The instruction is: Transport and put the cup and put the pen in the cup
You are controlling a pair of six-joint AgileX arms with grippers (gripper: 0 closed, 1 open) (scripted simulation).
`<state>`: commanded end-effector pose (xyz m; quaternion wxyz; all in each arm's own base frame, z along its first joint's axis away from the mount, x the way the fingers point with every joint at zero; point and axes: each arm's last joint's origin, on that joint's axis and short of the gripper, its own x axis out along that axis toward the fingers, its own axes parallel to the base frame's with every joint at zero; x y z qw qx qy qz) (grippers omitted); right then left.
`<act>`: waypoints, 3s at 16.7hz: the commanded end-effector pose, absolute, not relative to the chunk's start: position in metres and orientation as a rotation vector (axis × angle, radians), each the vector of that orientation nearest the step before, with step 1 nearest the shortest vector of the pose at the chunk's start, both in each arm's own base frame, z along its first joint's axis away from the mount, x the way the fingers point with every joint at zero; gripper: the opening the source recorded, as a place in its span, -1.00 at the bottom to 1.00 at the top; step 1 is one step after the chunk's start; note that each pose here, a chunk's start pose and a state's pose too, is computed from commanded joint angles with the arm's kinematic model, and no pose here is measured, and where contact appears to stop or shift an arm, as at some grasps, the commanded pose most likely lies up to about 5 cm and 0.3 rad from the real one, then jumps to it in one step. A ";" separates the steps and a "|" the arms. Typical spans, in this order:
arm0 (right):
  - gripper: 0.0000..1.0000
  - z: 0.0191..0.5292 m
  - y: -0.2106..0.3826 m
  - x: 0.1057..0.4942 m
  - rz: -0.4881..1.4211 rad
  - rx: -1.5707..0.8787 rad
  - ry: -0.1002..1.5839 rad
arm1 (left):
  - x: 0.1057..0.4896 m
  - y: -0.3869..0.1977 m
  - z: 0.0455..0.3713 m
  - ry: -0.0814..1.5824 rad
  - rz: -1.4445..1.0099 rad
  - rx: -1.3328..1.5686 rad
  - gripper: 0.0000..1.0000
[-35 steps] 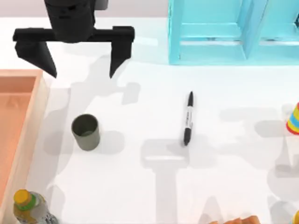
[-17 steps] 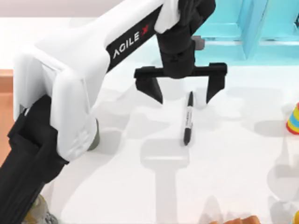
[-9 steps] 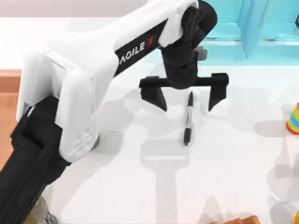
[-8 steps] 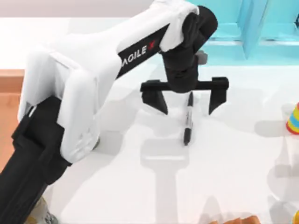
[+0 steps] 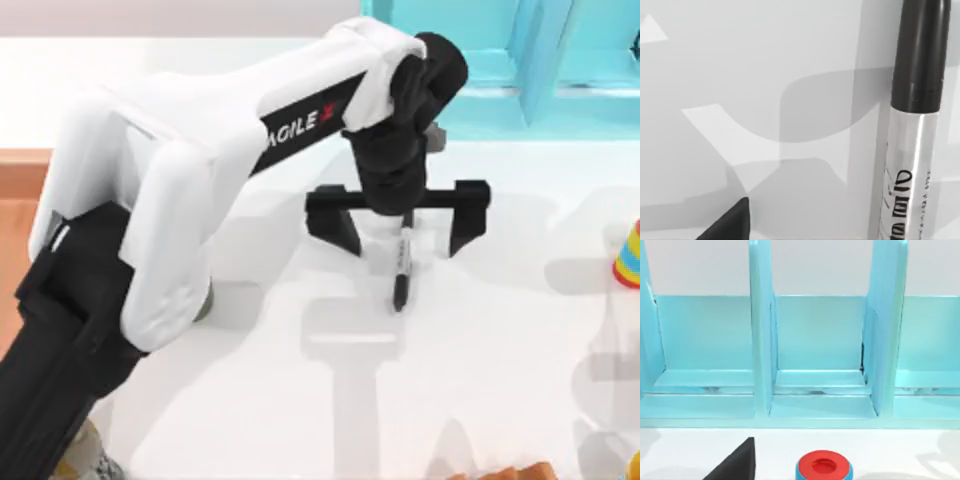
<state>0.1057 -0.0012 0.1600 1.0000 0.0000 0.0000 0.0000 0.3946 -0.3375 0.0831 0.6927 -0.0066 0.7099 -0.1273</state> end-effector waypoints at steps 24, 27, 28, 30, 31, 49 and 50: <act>1.00 0.160 -0.001 0.106 0.000 0.000 0.000 | 0.396 -0.327 0.116 1.536 -0.281 0.021 -1.00; 1.00 0.160 -0.001 0.106 0.000 0.000 0.000 | 0.389 -0.328 0.126 1.535 -0.282 0.018 -1.00; 1.00 0.160 -0.001 0.106 0.000 0.000 0.000 | 0.383 -0.328 0.134 1.535 -0.281 0.016 -1.00; 1.00 0.160 -0.001 0.106 0.000 0.000 0.000 | 0.367 -0.329 0.153 1.535 -0.279 0.013 -1.00; 1.00 0.160 -0.001 0.106 0.000 0.000 0.000 | 0.357 -0.330 0.164 1.534 -0.279 0.013 -1.00; 1.00 0.160 -0.001 0.106 0.000 0.000 0.000 | 0.296 -0.302 0.215 1.389 -0.320 -0.007 -1.00; 1.00 0.160 -0.001 0.106 0.000 0.000 0.000 | 0.296 -0.294 0.214 1.342 -0.331 -0.017 -1.00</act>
